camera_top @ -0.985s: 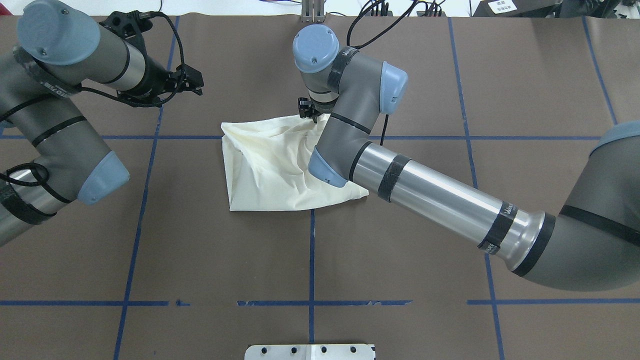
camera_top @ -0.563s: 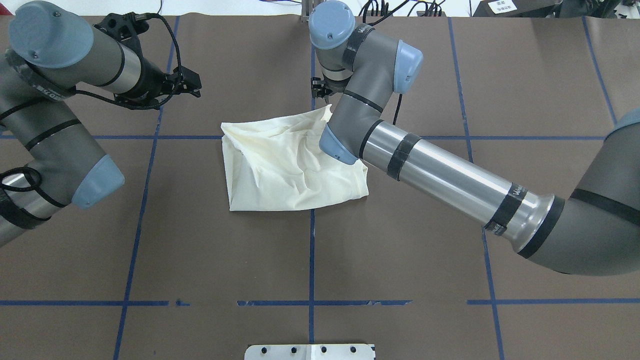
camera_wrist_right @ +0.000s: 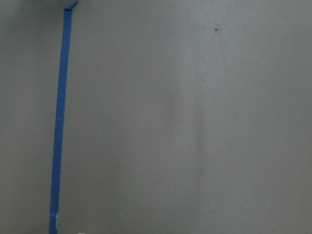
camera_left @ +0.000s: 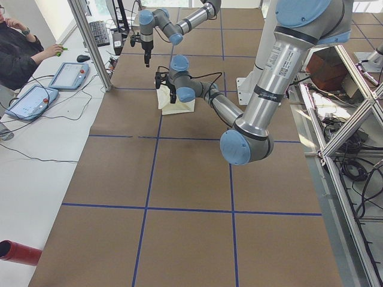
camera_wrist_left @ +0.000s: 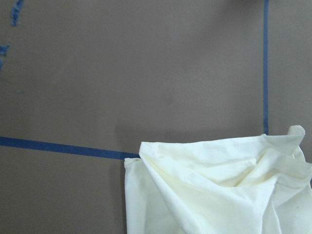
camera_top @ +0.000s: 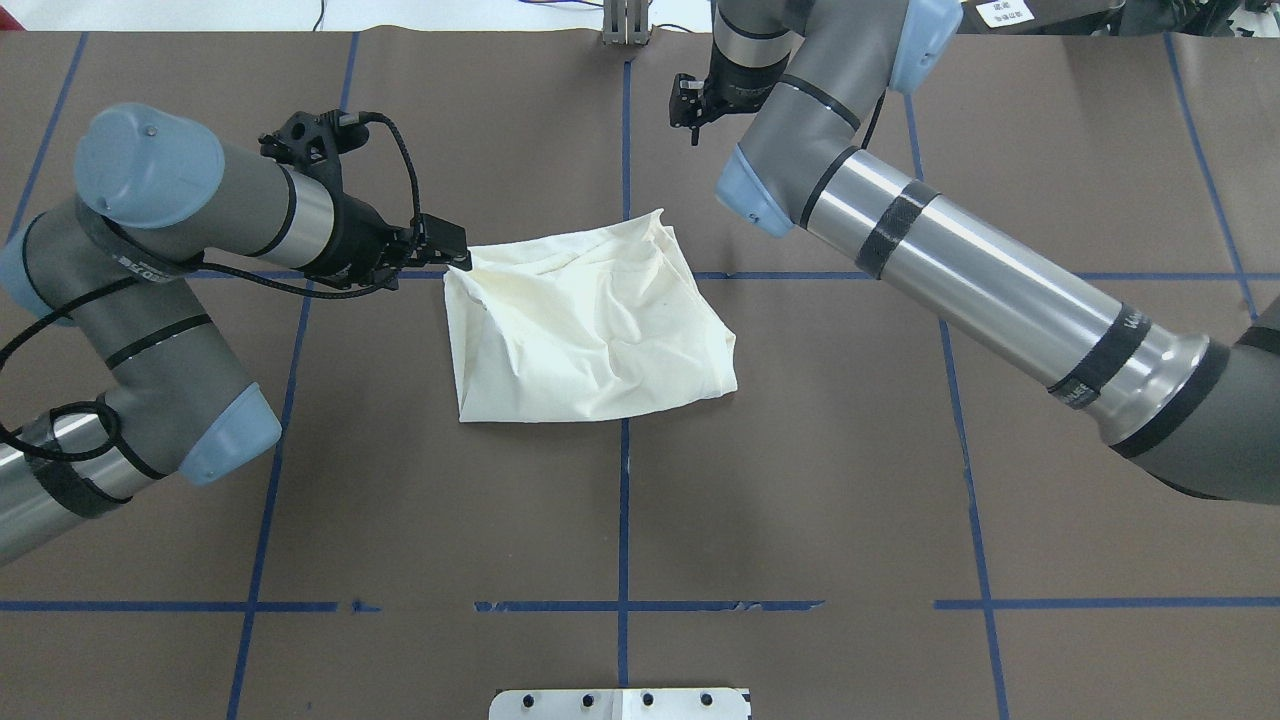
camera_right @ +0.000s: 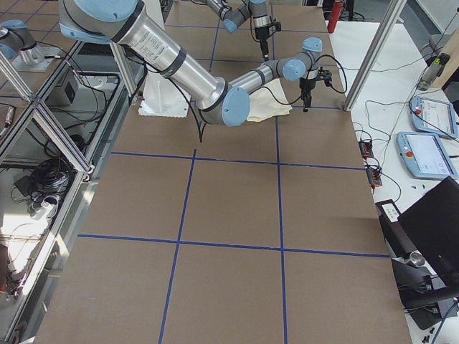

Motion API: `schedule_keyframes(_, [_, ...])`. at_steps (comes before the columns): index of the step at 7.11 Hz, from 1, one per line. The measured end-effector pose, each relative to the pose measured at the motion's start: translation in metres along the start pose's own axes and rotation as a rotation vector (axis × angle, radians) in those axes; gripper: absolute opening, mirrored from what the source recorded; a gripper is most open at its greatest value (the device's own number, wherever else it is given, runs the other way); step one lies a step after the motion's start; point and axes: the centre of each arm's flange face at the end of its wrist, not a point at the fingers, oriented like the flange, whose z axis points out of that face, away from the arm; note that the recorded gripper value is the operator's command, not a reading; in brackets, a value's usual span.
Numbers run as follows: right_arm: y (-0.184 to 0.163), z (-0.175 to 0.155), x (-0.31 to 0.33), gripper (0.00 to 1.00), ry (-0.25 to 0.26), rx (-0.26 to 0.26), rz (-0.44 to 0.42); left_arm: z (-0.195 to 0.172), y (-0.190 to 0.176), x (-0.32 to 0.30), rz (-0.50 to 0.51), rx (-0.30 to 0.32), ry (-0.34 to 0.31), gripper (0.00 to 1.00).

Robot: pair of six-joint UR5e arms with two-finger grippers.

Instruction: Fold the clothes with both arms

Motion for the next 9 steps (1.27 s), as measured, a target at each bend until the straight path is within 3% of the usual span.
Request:
schedule_keyframes(4, [-0.003,-0.016,0.036,1.0,-0.034,-0.012,0.019,0.063,0.015,-0.01,0.094,-0.006,0.169,1.0])
schedule_keyframes(9, [-0.003,-0.019,0.046,1.0,-0.038,-0.01,0.015,0.09,0.071,0.017,0.134,-0.099,0.216,1.0])
